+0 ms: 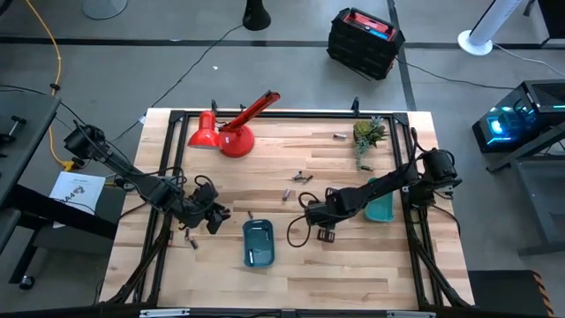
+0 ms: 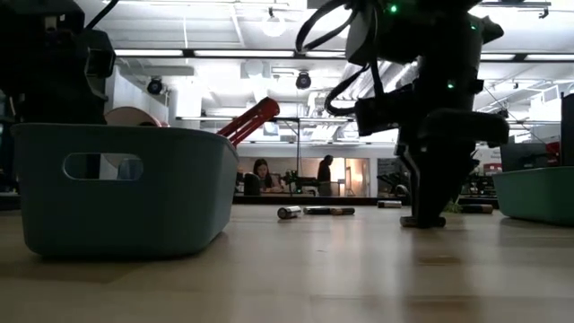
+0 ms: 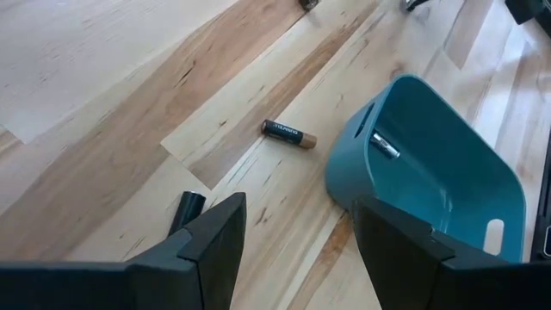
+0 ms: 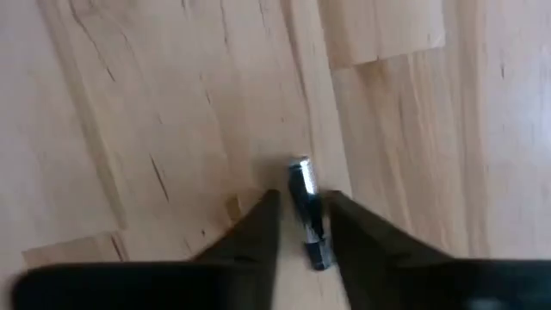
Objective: Sort batteries
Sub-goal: Put the silver battery into the blue bin
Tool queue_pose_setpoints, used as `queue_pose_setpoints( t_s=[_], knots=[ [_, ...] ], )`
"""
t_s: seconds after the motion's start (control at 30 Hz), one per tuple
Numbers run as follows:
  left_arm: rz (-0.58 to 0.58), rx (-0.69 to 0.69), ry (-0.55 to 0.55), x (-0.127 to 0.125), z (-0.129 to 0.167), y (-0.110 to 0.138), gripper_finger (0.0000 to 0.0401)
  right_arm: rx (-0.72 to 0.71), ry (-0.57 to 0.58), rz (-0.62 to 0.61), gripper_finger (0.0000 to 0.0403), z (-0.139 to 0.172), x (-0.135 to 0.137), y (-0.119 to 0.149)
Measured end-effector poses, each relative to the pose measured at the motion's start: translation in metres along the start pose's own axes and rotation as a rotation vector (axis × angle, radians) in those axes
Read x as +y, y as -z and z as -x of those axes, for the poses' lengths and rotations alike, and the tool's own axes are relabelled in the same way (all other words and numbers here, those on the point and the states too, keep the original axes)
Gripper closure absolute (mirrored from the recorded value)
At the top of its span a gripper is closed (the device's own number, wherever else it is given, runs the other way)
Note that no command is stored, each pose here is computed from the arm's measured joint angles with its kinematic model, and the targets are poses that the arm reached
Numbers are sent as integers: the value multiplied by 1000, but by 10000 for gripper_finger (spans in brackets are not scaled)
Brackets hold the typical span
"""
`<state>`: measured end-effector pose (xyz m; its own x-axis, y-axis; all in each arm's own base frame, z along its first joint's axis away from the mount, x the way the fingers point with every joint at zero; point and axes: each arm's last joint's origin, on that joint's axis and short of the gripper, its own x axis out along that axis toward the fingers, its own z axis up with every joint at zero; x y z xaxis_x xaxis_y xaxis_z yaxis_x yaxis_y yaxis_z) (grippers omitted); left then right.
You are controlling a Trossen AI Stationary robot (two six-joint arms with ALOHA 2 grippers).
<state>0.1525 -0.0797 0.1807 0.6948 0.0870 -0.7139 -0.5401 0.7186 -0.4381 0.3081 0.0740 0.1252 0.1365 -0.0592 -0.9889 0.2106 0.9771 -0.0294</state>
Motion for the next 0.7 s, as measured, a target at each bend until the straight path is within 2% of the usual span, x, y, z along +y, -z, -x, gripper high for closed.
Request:
queue_pose_setpoints(
  t_s=[0.07, 0.17, 0.33, 0.5, 0.6, 0.7],
  knots=[
    [0, 0, 0, 0, 0, 0, 199, -10, -7, -9, 382, 2, 1, -3],
    [-3, 0, -7, 0, 0, 0, 199, -39, -22, 12, 381, 13, 6, -15],
    [39, 34, -55, 1, -10, 6, 199, -321, -146, 81, 396, 52, 23, -61],
    [29, 208, -70, -5, -28, 27, 199, -508, -265, 134, 395, 76, 36, -91],
    [1, 231, 4, -17, -42, 39, 203, -559, -344, 178, 398, 84, 41, -102],
    [-38, 213, 108, -31, -57, 48, 227, -557, -372, 211, 398, 76, 47, -109]
  ],
)
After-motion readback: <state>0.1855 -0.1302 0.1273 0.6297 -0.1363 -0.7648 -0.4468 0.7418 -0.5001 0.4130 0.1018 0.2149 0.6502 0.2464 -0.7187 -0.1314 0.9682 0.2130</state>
